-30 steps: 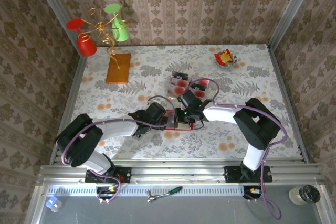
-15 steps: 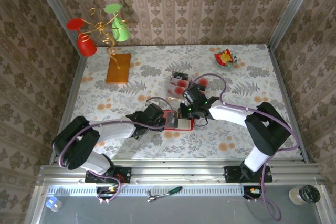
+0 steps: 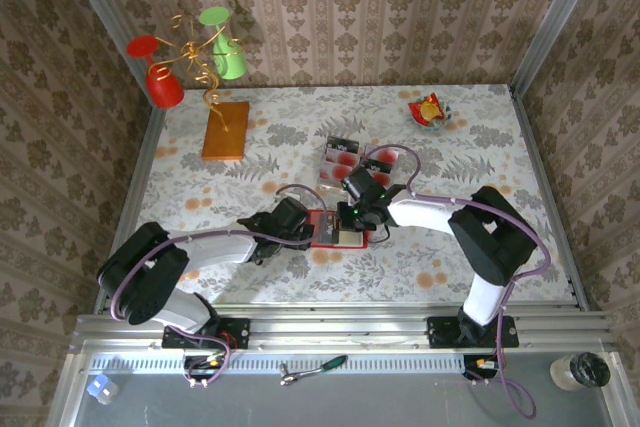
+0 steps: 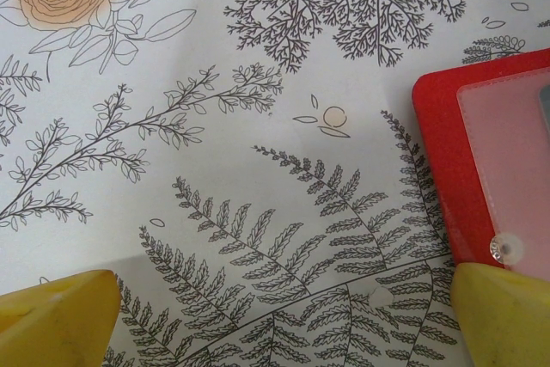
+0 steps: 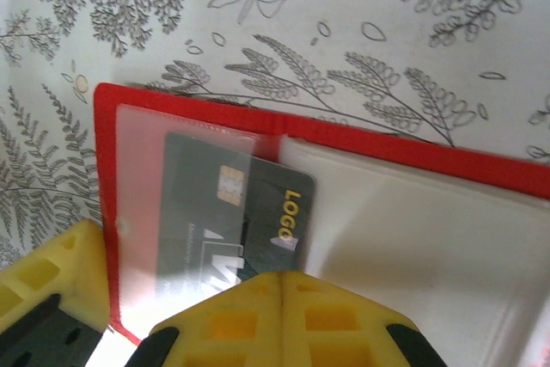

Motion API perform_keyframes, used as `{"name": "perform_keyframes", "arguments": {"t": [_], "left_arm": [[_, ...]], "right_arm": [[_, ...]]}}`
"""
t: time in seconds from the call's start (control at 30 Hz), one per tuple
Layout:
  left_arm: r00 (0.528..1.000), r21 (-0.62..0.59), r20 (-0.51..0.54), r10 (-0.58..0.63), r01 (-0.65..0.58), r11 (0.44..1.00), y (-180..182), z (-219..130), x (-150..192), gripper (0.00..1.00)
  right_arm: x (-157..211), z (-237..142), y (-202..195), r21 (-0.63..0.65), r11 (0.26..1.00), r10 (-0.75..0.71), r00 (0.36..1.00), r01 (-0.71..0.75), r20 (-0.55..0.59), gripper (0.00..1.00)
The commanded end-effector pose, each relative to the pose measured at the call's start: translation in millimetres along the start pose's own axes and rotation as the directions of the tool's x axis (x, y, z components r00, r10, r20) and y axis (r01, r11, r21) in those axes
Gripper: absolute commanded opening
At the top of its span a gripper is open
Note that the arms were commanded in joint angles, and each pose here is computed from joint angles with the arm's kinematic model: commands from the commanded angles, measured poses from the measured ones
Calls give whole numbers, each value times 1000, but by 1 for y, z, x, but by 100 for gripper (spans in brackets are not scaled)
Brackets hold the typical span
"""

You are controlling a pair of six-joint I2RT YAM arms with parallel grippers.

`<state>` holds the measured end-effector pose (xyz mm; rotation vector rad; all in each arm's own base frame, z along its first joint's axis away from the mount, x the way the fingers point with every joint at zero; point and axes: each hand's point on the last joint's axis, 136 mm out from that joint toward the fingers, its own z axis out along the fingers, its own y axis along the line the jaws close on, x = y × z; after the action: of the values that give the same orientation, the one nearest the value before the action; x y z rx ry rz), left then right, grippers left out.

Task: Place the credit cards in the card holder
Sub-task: Insert the credit card into the card slot.

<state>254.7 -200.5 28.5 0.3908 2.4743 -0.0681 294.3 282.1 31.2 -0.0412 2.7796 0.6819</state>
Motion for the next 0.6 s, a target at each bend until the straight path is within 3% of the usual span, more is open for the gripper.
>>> {"name": "perform_keyframes", "arguments": {"t": [0.0, 0.37, 0.57], "left_arm": [[1000, -5, -15, -17, 17, 1000, 3, 2, 6, 100], [1000, 4, -15, -24, 24, 1000, 1, 4, 5, 100], [1000, 4, -19, -21, 21, 1000, 1, 4, 6, 100]], "right_arm": [[-1, 4, 9, -8, 1000, -16, 1000, 16, -15, 4], [5, 15, 12, -15, 1000, -11, 999, 10, -37, 3], [0, 3, 21, -37, 999, -23, 1000, 22, -12, 3]]}}
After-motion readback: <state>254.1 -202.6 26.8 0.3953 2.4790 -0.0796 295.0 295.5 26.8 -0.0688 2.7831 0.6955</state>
